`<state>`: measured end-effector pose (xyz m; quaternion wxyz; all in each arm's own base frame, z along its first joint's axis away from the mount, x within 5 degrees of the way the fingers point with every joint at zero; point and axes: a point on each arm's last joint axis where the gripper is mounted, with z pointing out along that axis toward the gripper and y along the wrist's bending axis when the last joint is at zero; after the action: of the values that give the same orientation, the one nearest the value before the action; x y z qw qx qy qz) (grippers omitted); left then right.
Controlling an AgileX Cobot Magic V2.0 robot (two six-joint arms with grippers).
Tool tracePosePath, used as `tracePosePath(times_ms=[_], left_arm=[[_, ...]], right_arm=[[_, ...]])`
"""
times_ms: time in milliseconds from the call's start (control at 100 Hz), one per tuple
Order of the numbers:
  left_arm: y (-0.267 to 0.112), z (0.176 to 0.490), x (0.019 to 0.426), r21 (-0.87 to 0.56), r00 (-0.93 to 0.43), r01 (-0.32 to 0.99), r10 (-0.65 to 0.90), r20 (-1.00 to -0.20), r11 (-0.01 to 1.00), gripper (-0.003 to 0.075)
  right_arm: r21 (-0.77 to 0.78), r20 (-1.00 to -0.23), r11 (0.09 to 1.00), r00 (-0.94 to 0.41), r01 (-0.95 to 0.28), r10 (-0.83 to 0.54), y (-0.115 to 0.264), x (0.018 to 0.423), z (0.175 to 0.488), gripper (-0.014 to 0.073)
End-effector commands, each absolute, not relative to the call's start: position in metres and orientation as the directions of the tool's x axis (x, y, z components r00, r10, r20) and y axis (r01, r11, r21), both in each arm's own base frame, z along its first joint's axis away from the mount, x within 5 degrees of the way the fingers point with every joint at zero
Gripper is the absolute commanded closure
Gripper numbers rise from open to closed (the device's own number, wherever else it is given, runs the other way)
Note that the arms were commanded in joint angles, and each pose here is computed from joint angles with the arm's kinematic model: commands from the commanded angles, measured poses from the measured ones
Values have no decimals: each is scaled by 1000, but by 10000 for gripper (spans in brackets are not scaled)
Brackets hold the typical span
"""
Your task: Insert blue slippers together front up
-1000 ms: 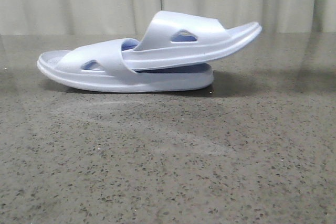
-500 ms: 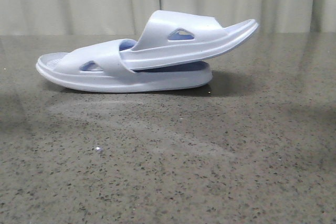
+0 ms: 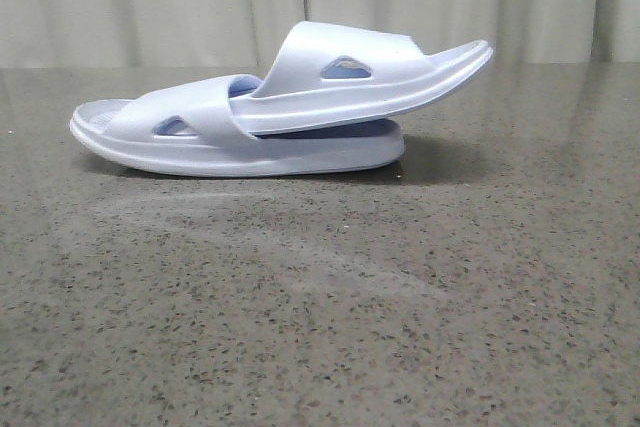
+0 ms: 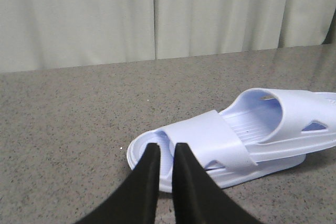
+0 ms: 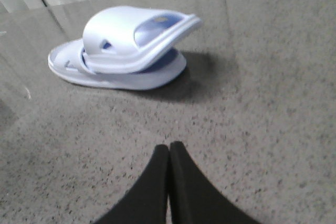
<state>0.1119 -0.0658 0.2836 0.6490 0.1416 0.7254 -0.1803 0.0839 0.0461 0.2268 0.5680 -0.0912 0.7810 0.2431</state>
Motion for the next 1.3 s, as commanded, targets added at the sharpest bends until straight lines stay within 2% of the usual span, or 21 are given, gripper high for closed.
tracePosePath(times_ms=[0, 1030, 1140, 1160, 1200, 1290], left_arm=[[-62, 292, 111, -97, -81, 415, -69, -994, 904, 705], [-62, 290, 110, -90, -81, 423, -61, -995, 902, 705], [-60, 287, 110, -34, 16, 424, -45, -999, 905, 705], [-59, 287, 110, -72, 24, 419, -90, -996, 905, 705], [-56, 283, 110, -53, 68, 408, -88, -994, 912, 705], [-45, 268, 108, -89, 68, 369, -122, -990, 925, 705]], right_arm=[[319, -918, 853, -358, -414, 169, 47, 83, 225, 674], [333, -912, 846, -370, -417, 177, 48, 83, 223, 674], [333, -912, 846, -370, -417, 177, 48, 83, 223, 674], [333, -912, 846, -370, -417, 177, 48, 83, 223, 674], [333, -912, 846, -370, -417, 177, 48, 83, 223, 674], [333, -912, 846, -370, -417, 177, 48, 83, 223, 674]])
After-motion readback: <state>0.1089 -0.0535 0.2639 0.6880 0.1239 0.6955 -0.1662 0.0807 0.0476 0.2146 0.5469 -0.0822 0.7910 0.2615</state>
